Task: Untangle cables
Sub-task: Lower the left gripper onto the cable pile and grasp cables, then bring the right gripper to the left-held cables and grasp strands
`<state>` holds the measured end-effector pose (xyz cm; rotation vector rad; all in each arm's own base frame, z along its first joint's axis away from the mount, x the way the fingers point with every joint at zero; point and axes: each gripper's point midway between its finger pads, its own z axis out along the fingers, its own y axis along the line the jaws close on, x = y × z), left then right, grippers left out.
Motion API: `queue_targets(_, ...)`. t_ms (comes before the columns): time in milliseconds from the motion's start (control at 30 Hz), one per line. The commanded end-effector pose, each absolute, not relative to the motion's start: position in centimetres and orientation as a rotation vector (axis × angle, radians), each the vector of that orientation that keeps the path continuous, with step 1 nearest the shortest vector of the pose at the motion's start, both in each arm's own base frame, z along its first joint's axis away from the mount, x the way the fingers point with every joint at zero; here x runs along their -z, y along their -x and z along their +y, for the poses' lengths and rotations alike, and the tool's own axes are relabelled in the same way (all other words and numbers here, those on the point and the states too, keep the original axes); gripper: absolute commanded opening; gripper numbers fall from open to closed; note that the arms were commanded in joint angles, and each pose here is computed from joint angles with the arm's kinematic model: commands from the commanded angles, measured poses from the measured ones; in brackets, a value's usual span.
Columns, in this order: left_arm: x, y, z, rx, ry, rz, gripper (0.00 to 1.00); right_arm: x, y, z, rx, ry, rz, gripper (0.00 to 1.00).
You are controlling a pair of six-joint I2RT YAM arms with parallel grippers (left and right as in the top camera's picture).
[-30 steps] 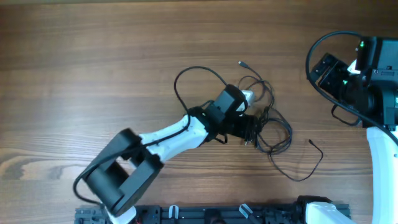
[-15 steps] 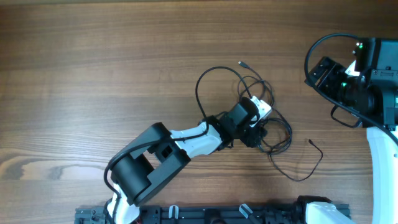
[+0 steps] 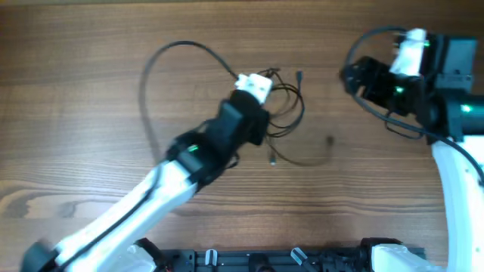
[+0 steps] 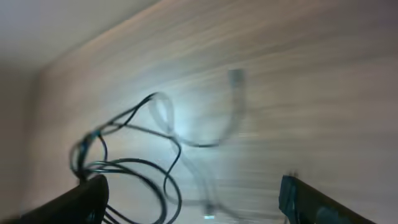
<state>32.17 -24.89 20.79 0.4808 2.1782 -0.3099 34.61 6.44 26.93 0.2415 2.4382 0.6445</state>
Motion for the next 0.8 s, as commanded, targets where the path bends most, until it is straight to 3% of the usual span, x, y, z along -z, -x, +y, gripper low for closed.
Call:
queue_targets(0,-23.6,-30.0,-22.7,0.360,-0.629,2.132,0.04,-27.0,-33.2,13.5,-1.116,0.303,2.333,0.90)
queue_targets(100,-23.2,-28.3,-23.3,0.470,-0.777,2.133,0.04,-27.5,-32.1,16.4,-1.321,0.602,2.161,0.87)
queue_targets(200,-22.8,-27.5,-25.1,0.599,-0.843,2.131,0.04,-24.2,-32.8,18.8,-1.244,0.745,2.205,0.81)
queue_targets(267,-22.6,-27.2,-25.8,0.646,-0.865,2.127,0.04,-22.8,-33.4,20.0,-1.220,0.786,2.221,0.59)
queue_targets(367,-23.2,-27.5,-26.0,0.656,-0.844,2.108,0.04,-21.7,-33.5,20.7,-1.254,0.783,2.249,0.04)
queue_targets(433,-24.4,-28.8,-25.8,0.660,-0.727,2.089,0.04,-20.7,-34.1,20.1,-1.199,0.698,2.337,0.05)
queue_targets(567,-28.7,-32.0,-24.4,0.689,-0.415,1.987,0.04,-17.0,-36.8,15.8,-0.838,0.231,2.629,0.04)
queue_targets(733,-28.8,-32.0,-24.4,0.698,-0.395,1.989,0.04,-16.6,-38.9,12.6,-0.670,-0.037,2.646,0.06)
queue_targets(767,-28.3,-31.8,-24.2,0.691,-0.397,2.012,0.04,-17.8,-39.4,12.5,-0.729,0.008,2.601,0.30)
